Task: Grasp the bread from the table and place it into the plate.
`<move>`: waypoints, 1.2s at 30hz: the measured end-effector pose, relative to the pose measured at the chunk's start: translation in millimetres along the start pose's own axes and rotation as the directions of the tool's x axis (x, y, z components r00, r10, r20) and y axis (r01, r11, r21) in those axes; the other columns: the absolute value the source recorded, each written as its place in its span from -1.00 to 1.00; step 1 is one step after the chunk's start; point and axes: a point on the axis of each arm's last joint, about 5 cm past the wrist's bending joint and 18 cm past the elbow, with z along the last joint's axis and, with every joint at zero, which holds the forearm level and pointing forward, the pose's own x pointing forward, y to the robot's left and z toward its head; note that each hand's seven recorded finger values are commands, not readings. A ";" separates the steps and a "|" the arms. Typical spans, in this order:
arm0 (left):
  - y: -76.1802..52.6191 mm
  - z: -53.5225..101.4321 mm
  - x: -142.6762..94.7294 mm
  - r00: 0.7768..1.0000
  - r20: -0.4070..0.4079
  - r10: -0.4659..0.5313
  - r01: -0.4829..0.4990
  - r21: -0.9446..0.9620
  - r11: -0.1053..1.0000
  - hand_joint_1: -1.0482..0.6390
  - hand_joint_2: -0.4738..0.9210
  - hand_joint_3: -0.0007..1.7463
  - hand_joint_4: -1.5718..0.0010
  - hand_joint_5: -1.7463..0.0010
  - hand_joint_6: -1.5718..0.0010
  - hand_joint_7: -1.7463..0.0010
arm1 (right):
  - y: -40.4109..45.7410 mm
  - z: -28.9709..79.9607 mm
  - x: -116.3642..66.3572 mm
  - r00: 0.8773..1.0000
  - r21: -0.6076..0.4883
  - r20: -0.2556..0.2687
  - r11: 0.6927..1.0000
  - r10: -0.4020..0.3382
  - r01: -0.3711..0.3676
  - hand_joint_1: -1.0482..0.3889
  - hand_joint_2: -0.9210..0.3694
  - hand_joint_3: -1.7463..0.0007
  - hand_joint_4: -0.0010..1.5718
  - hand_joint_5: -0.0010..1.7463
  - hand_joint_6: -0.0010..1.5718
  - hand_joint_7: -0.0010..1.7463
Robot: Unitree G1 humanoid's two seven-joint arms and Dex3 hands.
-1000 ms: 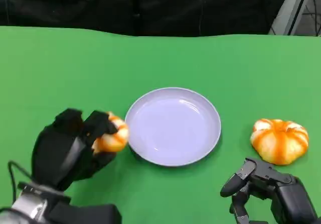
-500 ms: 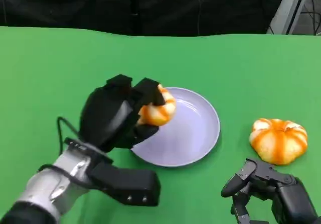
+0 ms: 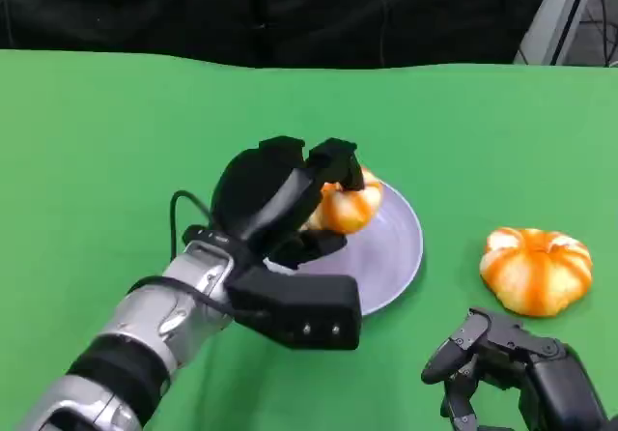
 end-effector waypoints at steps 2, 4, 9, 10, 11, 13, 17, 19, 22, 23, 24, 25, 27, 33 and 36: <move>-0.1 0.0 1.1 0.997 -0.032 -0.076 0.076 0.018 0.997 -0.45 0.99 -0.72 0.91 0.18 0.73 0.82 | 0.1 0.0 -0.1 1.000 0.000 0.000 1.000 0.000 0.000 0.52 -0.18 -0.49 -0.06 0.82 0.00 0.51; 0.9 1.3 2.8 0.988 -0.065 -0.140 0.143 0.048 0.989 -0.59 1.00 -0.62 0.98 0.51 0.83 0.88 | 0.3 0.6 -0.6 1.000 0.001 0.001 1.000 -0.002 0.002 0.52 -0.18 -0.49 -0.06 0.83 0.00 0.51; 2.8 5.7 4.8 0.957 -0.124 -0.263 0.278 0.125 0.953 -0.73 1.00 -0.47 1.00 0.79 0.90 0.92 | 1.3 2.6 -0.6 1.000 0.004 0.012 1.000 0.000 0.000 0.52 -0.17 -0.50 -0.06 0.83 0.00 0.51; 2.9 6.5 4.6 0.952 -0.130 -0.277 0.293 0.126 0.948 -0.75 1.00 -0.44 1.00 0.83 0.91 0.93 | 1.3 2.6 -0.6 1.000 0.004 0.012 1.000 0.000 0.000 0.52 -0.18 -0.50 -0.06 0.83 0.00 0.51; 2.9 7.1 4.5 0.948 -0.134 -0.289 0.306 0.127 0.944 -0.77 1.00 -0.41 1.00 0.89 0.93 0.94 | 1.3 2.6 -0.6 1.000 0.004 0.011 1.000 0.000 0.000 0.52 -0.18 -0.50 -0.06 0.84 0.00 0.51; 3.6 7.8 4.5 0.937 -0.144 -0.319 0.337 0.128 0.933 -0.82 1.00 -0.37 1.00 0.97 0.95 0.96 | 1.3 2.7 -0.7 1.000 0.004 0.012 1.000 0.000 0.000 0.52 -0.18 -0.50 -0.06 0.85 0.00 0.51; 6.4 7.9 3.7 0.917 -0.154 -0.367 0.386 0.116 0.915 -0.86 1.00 -0.32 0.99 0.99 0.95 0.96 | 1.1 2.9 -0.7 1.000 0.007 0.012 1.000 0.000 0.000 0.51 -0.18 -0.49 -0.07 0.85 0.00 0.51; 7.6 6.8 1.8 0.912 -0.157 -0.379 0.397 0.107 0.912 -0.85 1.00 -0.31 1.00 1.00 0.96 0.96 | 1.0 3.1 -0.7 1.000 0.006 0.012 1.000 -0.001 0.001 0.51 -0.17 -0.49 -0.07 0.84 0.00 0.51; 13.0 5.6 0.2 0.913 -0.156 -0.377 0.394 0.096 0.914 -0.83 1.00 -0.32 0.98 0.99 0.95 0.96 | 1.1 3.3 -0.6 1.000 0.004 0.013 1.000 -0.001 0.001 0.52 -0.17 -0.49 -0.07 0.83 0.00 0.51; 15.8 4.8 -0.7 0.917 -0.154 -0.368 0.384 0.090 0.919 -0.82 1.00 -0.32 0.98 0.99 0.95 0.96 | 1.1 3.3 -0.5 1.000 0.004 0.013 1.000 -0.001 0.001 0.52 -0.17 -0.50 -0.07 0.83 0.00 0.51; 18.2 3.7 -2.0 0.921 -0.152 -0.358 0.374 0.090 0.923 -0.81 1.00 -0.33 0.97 0.98 0.94 0.96 | 1.1 3.3 -0.5 1.000 0.004 0.013 1.000 -0.001 0.001 0.52 -0.17 -0.50 -0.07 0.83 0.00 0.51; 20.3 2.2 -3.8 0.924 -0.151 -0.350 0.365 0.085 0.927 -0.79 1.00 -0.34 0.96 0.98 0.93 0.95 | 1.1 3.4 -0.5 1.000 0.003 0.014 1.000 -0.001 0.001 0.52 -0.17 -0.50 -0.07 0.84 0.00 0.51; 25.3 -2.5 -12.0 0.937 -0.136 -0.323 0.333 0.061 0.941 -0.77 1.00 -0.36 0.95 0.97 0.91 0.95 | 1.3 3.7 -0.3 1.000 0.002 0.015 1.000 0.000 0.000 0.52 -0.17 -0.51 -0.07 0.85 0.00 0.52; 33.8 -18.6 -44.9 0.950 -0.152 -0.274 0.276 -0.006 0.961 -0.67 1.00 -0.46 0.90 0.94 0.93 0.97 | 2.2 4.3 0.5 1.000 -0.006 0.020 1.000 0.005 -0.005 0.53 -0.16 -0.51 -0.07 0.85 -0.01 0.52; 36.5 -24.9 -66.7 0.960 -0.145 -0.240 0.228 -0.098 0.969 -0.63 1.00 -0.51 0.87 0.91 0.94 0.97 | 2.6 4.6 1.0 1.000 -0.007 0.022 1.000 0.009 -0.009 0.54 -0.16 -0.52 -0.07 0.86 -0.02 0.52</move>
